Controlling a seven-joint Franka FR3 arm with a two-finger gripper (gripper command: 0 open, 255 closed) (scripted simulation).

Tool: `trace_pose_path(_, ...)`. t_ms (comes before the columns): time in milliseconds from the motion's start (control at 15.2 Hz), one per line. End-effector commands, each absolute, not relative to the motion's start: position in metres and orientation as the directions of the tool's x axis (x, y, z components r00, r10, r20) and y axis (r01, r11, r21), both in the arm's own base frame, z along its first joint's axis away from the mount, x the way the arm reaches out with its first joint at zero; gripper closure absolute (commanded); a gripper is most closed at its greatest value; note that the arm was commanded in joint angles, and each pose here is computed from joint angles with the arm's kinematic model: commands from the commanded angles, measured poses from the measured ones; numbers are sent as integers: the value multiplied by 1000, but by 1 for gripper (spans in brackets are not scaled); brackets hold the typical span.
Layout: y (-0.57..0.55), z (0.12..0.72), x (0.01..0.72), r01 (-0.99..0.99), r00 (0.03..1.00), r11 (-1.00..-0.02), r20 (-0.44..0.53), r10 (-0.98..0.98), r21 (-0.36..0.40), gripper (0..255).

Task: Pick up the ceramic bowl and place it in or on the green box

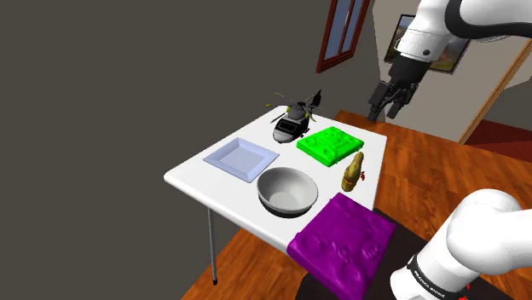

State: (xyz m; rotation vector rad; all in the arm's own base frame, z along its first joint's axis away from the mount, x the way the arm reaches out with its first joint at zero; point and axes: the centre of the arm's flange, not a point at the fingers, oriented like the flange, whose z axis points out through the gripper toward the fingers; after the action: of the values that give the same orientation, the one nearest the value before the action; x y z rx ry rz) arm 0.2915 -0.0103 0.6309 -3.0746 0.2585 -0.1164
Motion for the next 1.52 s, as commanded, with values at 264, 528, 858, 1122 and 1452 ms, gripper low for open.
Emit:
trace_pose_path(264, 26, 594, 307, -167, 981, -985, 89, -170, -46, 0)
trace_pose_path(528, 62, 557, 322, -169, 979, -985, 108, -172, -31, 0)
trace_pose_path(858, 106, 510, 343, -173, 976, -985, 132, -173, -13, 0)
trace_pose_path(1122, 140, 473, 361, -176, 973, -984, 150, -173, 1, 0)
trace_pose_path(1452, 144, 447, 366, -176, 973, -984, 153, -173, 3, 0)
